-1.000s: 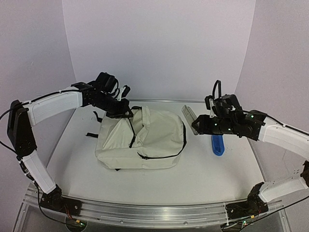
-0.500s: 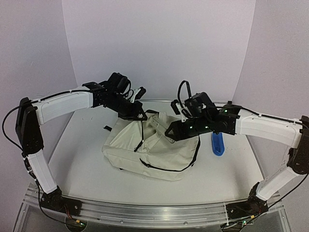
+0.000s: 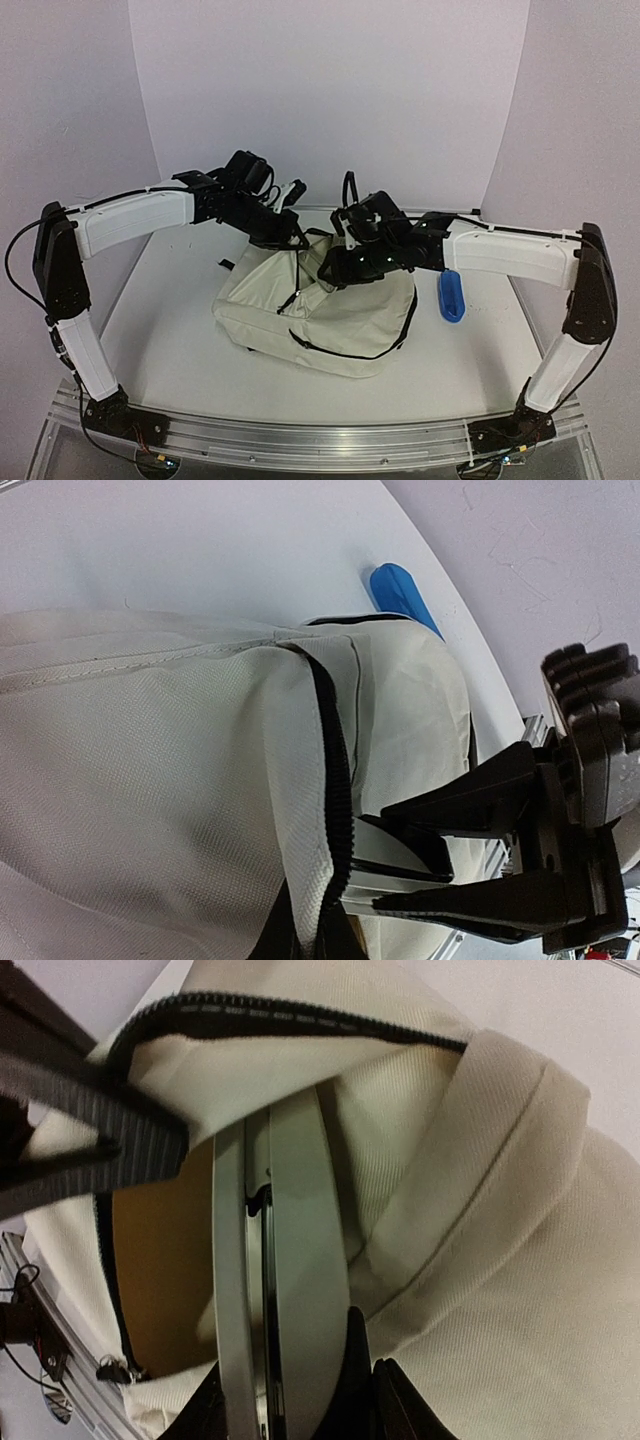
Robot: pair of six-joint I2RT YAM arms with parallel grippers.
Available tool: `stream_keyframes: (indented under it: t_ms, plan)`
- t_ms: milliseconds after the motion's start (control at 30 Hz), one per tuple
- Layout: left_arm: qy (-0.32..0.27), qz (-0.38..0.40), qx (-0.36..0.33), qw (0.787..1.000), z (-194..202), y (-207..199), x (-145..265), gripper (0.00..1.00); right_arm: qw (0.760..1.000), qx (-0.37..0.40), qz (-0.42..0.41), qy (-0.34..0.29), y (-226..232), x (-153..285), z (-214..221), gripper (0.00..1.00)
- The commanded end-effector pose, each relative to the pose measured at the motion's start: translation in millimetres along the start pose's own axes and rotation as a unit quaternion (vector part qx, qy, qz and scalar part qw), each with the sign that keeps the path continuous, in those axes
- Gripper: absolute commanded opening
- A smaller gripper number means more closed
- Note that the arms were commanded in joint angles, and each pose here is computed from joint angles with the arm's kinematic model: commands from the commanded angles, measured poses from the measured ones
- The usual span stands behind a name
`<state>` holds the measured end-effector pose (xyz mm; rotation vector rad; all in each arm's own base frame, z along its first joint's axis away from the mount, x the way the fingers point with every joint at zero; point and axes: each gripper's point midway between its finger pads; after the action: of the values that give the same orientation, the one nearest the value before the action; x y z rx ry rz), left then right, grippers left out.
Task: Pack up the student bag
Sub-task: Place the stationery in the student bag.
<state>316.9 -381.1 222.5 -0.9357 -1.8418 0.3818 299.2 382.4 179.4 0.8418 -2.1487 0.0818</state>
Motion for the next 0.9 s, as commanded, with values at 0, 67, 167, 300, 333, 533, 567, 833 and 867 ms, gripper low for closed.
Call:
stream_keyframes:
  t_ms: [0,67,167,300,333,533,567,833,867]
  plan:
    - [-0.03,0.073,-0.042,0.996,-18,-48,11,0.0,0.992,-0.039,0.018,-0.121,4,5,-69,0.36]
    - [-0.029,0.078,-0.039,0.996,-18,-49,10,0.0,0.989,-0.046,0.016,-0.14,10,-7,-78,0.37]
    - [-0.03,0.079,-0.035,0.996,-19,-49,8,0.0,0.985,-0.055,0.013,-0.163,18,-16,-89,0.41]
    - [-0.043,0.058,-0.028,0.997,-21,-41,11,0.0,0.982,-0.057,0.005,-0.179,21,-15,-93,0.54]
    - [-0.049,0.053,-0.027,0.997,-22,-40,13,0.0,0.982,-0.055,0.007,-0.182,21,-10,-93,0.6]
    - [-0.061,0.043,-0.022,0.997,-26,-35,16,0.0,0.979,-0.057,0.021,-0.194,9,23,-85,0.81]
    - [-0.062,0.043,-0.022,0.997,-27,-35,16,0.0,0.979,-0.063,0.023,-0.195,6,31,-82,0.82]
    - [-0.067,0.042,-0.022,0.997,-31,-34,20,0.0,0.987,-0.077,-0.007,-0.142,10,19,-46,0.61]
    - [-0.067,0.041,-0.021,0.997,-32,-33,20,0.0,0.988,-0.075,-0.013,-0.131,12,14,-40,0.58]
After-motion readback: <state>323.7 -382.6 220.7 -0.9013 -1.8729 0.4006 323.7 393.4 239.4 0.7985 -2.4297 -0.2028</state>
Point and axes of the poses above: each gripper's point midway between its finger pads, its own x axis back along the fingers, its own y axis along the line the jaws close on, z = x × y, and after that the axes turned 11 degrees about x, right-handed
